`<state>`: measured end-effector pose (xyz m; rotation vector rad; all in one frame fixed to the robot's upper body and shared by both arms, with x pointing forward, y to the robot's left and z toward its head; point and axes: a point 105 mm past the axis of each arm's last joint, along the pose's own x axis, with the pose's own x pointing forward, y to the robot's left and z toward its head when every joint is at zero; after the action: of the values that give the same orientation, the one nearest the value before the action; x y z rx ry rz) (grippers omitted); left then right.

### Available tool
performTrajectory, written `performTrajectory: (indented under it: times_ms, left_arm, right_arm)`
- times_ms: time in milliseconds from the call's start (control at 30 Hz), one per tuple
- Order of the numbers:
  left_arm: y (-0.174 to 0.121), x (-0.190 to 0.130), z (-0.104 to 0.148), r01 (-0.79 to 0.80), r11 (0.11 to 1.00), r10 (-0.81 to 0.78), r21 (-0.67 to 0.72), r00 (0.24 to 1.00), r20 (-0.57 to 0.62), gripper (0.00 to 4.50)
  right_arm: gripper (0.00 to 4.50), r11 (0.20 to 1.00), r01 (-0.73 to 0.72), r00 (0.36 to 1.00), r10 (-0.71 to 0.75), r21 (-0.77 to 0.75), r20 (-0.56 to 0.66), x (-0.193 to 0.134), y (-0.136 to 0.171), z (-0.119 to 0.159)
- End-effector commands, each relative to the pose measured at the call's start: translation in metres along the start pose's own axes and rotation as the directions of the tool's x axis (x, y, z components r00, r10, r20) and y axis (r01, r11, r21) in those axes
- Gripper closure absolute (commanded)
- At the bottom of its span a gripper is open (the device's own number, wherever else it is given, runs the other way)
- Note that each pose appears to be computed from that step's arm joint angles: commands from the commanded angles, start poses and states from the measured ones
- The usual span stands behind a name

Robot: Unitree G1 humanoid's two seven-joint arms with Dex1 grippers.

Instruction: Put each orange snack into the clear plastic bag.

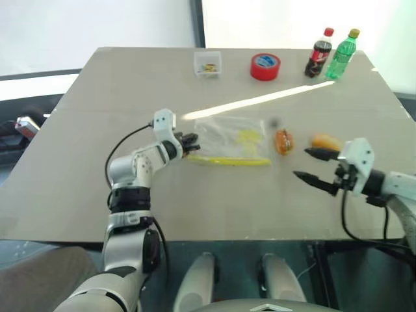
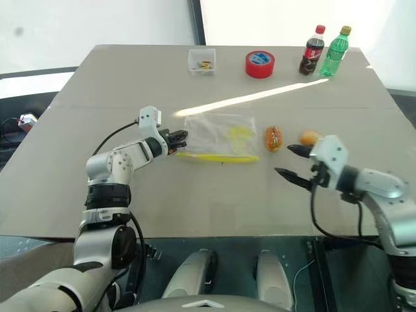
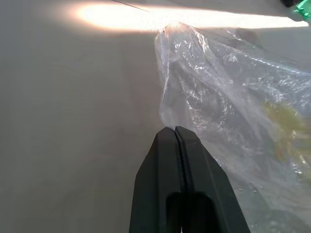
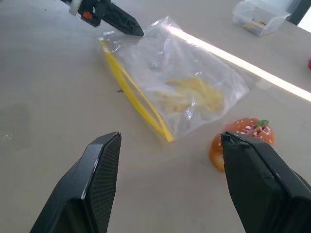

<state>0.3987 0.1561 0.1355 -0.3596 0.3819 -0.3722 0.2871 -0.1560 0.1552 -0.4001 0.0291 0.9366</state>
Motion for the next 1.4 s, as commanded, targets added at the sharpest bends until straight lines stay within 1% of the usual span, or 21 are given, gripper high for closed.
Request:
performTrajectory:
  times_ms: [33,100,200,333,400,433,600,667,733,767,867,933,1067,1200,1300,1333,1400]
  left_arm:
    - [-0.009,-0.017,0.004,-0.021,1.0,0.021,-0.01,0.999,0.03,4.48]
    - [-0.014,-0.021,-0.004,-0.033,0.999,0.034,-0.037,0.999,0.024,4.48]
    - [-0.019,-0.025,-0.01,-0.041,0.998,0.042,-0.054,0.999,0.022,4.48]
    - [-0.021,-0.027,-0.01,-0.045,0.997,0.047,-0.069,0.999,0.024,4.48]
    - [-0.021,-0.027,-0.011,-0.047,0.997,0.049,-0.067,0.999,0.021,4.48]
    - [-0.021,-0.027,-0.011,-0.049,0.997,0.05,-0.067,0.999,0.02,4.48]
    - [-0.018,-0.028,-0.008,-0.058,0.997,0.059,-0.059,0.998,0.021,4.48]
    - [-0.018,-0.027,-0.007,-0.057,0.997,0.058,-0.058,0.998,0.021,4.48]
    - [-0.017,-0.026,-0.007,-0.056,0.997,0.057,-0.057,0.998,0.018,4.48]
    - [-0.017,-0.026,-0.007,-0.056,0.997,0.057,-0.057,0.998,0.016,4.48]
    - [-0.016,-0.024,-0.009,-0.055,0.997,0.056,-0.056,0.998,0.009,4.48]
    - [-0.017,-0.023,-0.009,-0.053,0.997,0.053,-0.055,0.999,0.004,4.48]
    - [-0.019,-0.022,-0.009,-0.044,0.998,0.044,-0.053,0.999,0.004,4.48]
    - [-0.02,-0.021,-0.008,-0.041,0.998,0.042,-0.053,0.999,0.004,4.48]
    - [-0.02,-0.021,-0.007,-0.041,0.998,0.041,-0.053,0.999,0.008,4.5]
    - [-0.02,-0.021,-0.007,-0.041,0.998,0.041,-0.054,0.999,0.01,4.5]
    - [-0.02,-0.021,-0.007,-0.04,0.998,0.041,-0.055,0.999,0.012,4.5]
  right_arm:
    - [1.16,0.999,-0.004,1.0,0.006,-0.05,0.03,0.024,0.006,0.011]
    - [1.16,0.993,-0.029,1.0,0.03,-0.112,0.002,0.046,0.012,0.005]
    - [1.16,0.989,-0.039,0.999,0.038,-0.145,-0.003,0.068,0.013,0.003]
    - [1.16,0.982,-0.073,0.997,0.07,-0.174,-0.027,0.088,0.014,-0.003]
    - [1.16,0.981,-0.047,0.999,0.042,-0.189,-0.033,0.095,0.008,-0.005]
    - [1.16,0.977,-0.06,0.998,0.053,-0.205,-0.04,0.097,0.008,-0.006]
    - [1.16,0.969,-0.083,0.996,0.071,-0.232,-0.062,0.096,0.009,-0.014]
    - [1.16,0.97,-0.1,0.995,0.096,-0.22,-0.032,0.094,0.014,-0.009]
    - [1.16,0.978,-0.098,0.994,0.106,-0.184,0.038,0.093,0.017,0.004]
    - [1.16,0.976,-0.111,0.991,0.122,-0.186,0.054,0.092,0.02,0.007]
    - [1.16,0.969,-0.139,0.988,0.151,-0.206,0.043,0.088,0.025,0.007]
    - [1.16,0.969,-0.127,0.991,0.135,-0.212,0.023,0.088,0.023,0.002]
    - [1.16,0.979,-0.018,1.0,0.014,-0.201,-0.023,0.091,0.005,-0.008]
    - [1.16,0.975,0.03,0.996,-0.046,-0.219,-0.071,0.092,-0.005,-0.018]
    - [1.92,0.976,0.065,0.995,-0.078,-0.206,-0.06,0.093,-0.011,-0.016]
    - [2.35,0.975,0.065,0.995,-0.081,-0.21,-0.065,0.094,-0.011,-0.016]
    - [3.41,0.974,0.064,0.994,-0.082,-0.218,-0.073,0.095,-0.011,-0.018]
